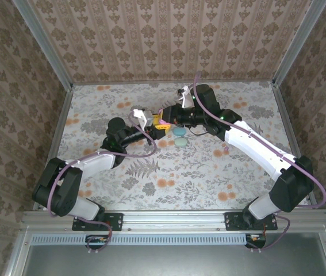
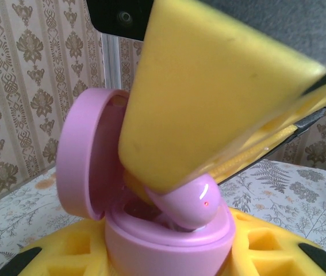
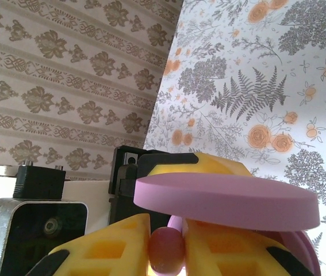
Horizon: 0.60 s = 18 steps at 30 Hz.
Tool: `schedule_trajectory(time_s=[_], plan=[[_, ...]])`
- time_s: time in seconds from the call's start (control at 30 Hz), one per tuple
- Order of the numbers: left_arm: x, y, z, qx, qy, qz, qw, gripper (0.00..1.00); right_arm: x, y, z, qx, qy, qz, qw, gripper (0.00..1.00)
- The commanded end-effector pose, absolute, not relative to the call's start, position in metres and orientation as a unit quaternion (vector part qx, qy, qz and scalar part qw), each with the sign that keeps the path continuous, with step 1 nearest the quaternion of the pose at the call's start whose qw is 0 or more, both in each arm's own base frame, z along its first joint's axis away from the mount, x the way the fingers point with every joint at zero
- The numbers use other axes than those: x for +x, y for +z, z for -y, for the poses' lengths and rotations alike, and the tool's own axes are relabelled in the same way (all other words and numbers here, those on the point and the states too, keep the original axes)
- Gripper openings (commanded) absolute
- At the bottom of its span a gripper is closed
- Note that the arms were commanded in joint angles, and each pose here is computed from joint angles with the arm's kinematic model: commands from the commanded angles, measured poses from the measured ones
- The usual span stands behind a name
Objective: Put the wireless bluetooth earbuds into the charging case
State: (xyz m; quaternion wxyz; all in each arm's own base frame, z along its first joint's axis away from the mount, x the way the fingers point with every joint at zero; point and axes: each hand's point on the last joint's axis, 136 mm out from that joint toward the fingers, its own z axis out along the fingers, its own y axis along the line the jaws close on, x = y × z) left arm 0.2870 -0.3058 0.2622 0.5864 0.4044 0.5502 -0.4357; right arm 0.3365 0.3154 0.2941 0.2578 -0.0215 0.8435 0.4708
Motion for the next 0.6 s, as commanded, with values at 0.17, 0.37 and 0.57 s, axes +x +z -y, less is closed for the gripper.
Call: schedule_trajectory(time_s=[0.17,0.37,0.57], plan=[[0.29,0.3,0.305,0.404,-0.425,-0.504,0.635,0.23,0.333,0.278,-0.303,-0.003,0.426,-0.87,0.251,0.26],[0.29,0.299,0.305,0.404,-0.424,-0.505,0.634,0.23,0.332,0.282,-0.301,-0.004,0.426,-0.868,0.255,0.28],[0.291,0.296,0.304,0.403,-0.422,-0.508,0.634,0.22,0.33,0.292,-0.297,-0.003,0.427,-0.864,0.268,0.33]])
